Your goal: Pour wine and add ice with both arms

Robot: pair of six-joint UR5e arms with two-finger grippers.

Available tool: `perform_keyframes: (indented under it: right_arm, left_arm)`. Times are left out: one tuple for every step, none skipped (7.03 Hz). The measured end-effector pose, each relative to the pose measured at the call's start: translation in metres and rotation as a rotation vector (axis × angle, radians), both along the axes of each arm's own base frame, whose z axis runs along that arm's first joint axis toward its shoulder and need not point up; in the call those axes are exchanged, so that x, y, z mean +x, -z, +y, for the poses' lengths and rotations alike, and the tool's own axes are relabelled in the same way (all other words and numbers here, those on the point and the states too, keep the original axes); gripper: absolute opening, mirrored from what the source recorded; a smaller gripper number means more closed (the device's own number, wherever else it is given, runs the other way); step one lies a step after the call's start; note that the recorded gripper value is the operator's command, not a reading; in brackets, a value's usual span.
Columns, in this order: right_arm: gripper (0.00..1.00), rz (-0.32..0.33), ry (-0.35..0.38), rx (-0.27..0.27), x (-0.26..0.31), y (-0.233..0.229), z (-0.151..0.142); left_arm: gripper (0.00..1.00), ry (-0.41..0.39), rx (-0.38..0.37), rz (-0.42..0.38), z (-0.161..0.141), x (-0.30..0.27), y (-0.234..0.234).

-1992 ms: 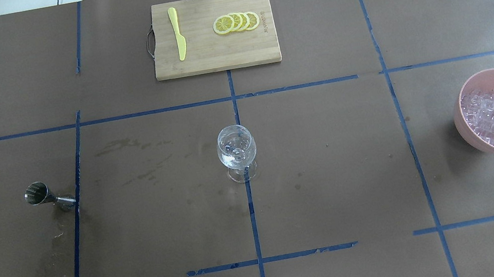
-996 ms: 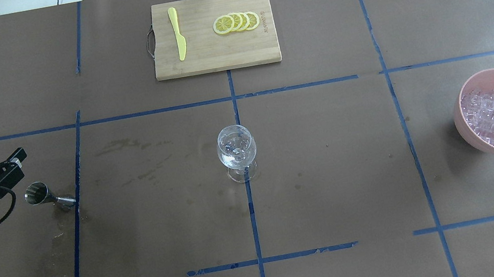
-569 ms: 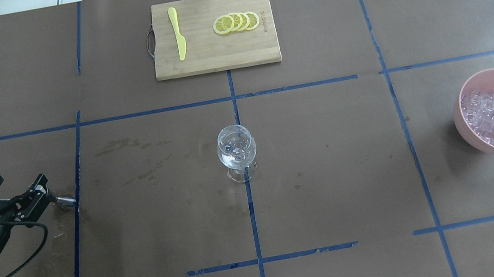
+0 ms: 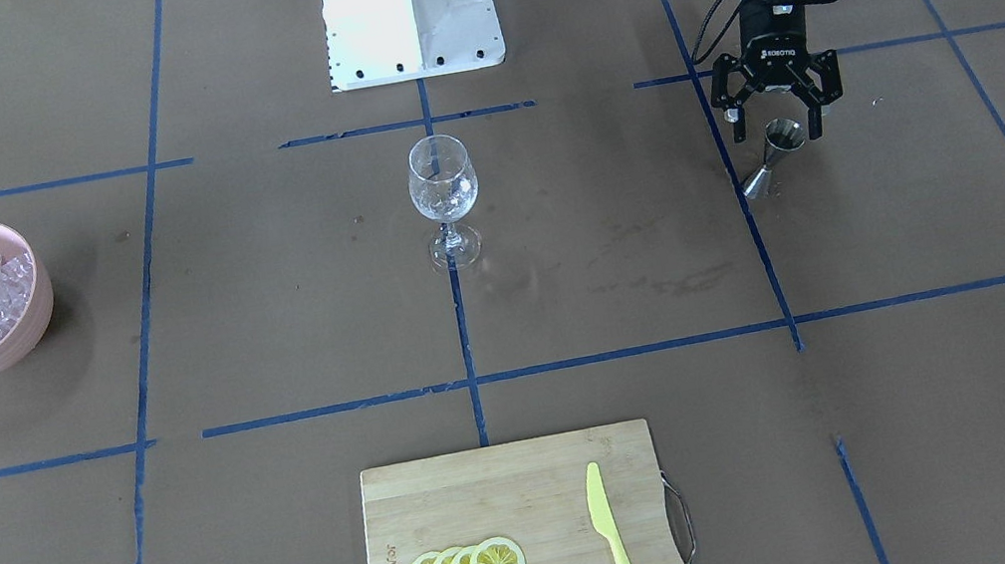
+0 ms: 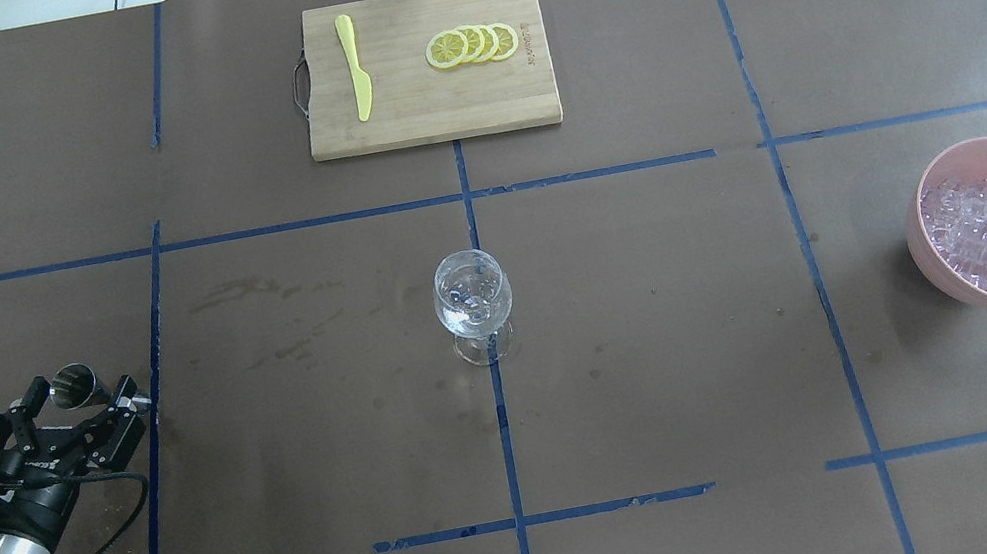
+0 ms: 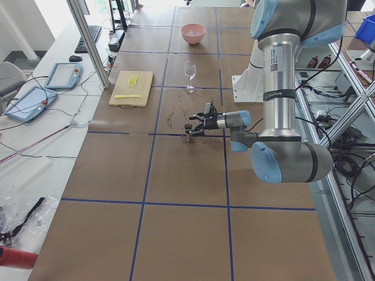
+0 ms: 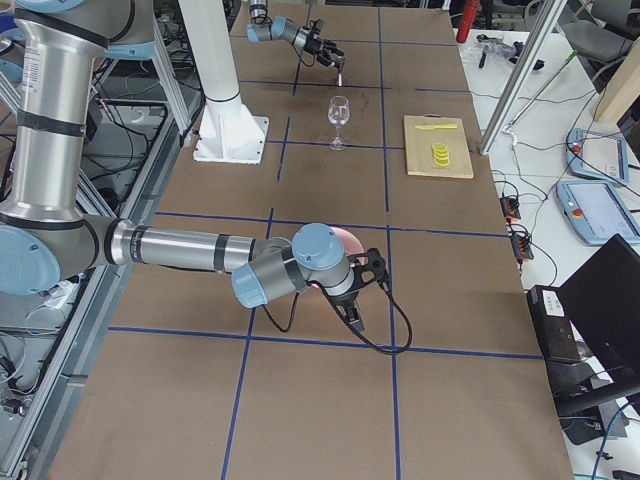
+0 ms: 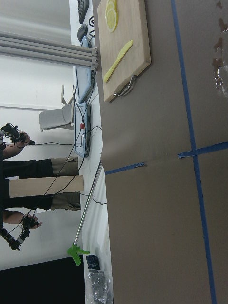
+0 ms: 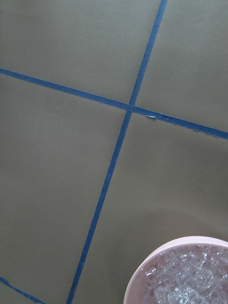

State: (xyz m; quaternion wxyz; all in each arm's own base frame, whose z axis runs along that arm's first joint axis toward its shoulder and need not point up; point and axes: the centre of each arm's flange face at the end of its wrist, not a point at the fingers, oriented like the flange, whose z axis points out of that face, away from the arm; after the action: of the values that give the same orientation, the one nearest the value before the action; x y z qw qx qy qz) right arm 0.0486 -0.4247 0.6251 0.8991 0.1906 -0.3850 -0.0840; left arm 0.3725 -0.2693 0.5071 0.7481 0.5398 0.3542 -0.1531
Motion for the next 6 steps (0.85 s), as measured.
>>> perform_keyframes:
  right_arm:
    - [1.0,0.0,0.0,0.001,0.0,0.0,0.0]
    - [1.0,0.0,0.0,0.001,0.0,0.0,0.0]
    - [1.0,0.0,0.0,0.0,0.0,0.0,0.0]
    - [1.0,0.0,0.0,0.0,0.0,0.0,0.0]
    - [1.0,0.0,0.0,0.001,0.0,0.0,0.0]
    - [1.0,0.0,0.0,0.001,0.0,0.001,0.0]
  left_arm:
    - [0.99,0.006,-0.003,-0.006,0.001,0.008,-0.01]
    - [0.99,0.013,-0.011,-0.001,0.002,0.016,-0.019]
    - [0.96,0.018,-0.021,0.009,0.003,0.024,-0.027]
    - [0.85,0.022,-0.025,0.012,0.003,0.03,-0.032]
    - [0.64,0.028,-0.025,0.008,0.002,0.033,-0.036]
    - [0.47,0.03,-0.025,0.006,0.002,0.034,-0.038]
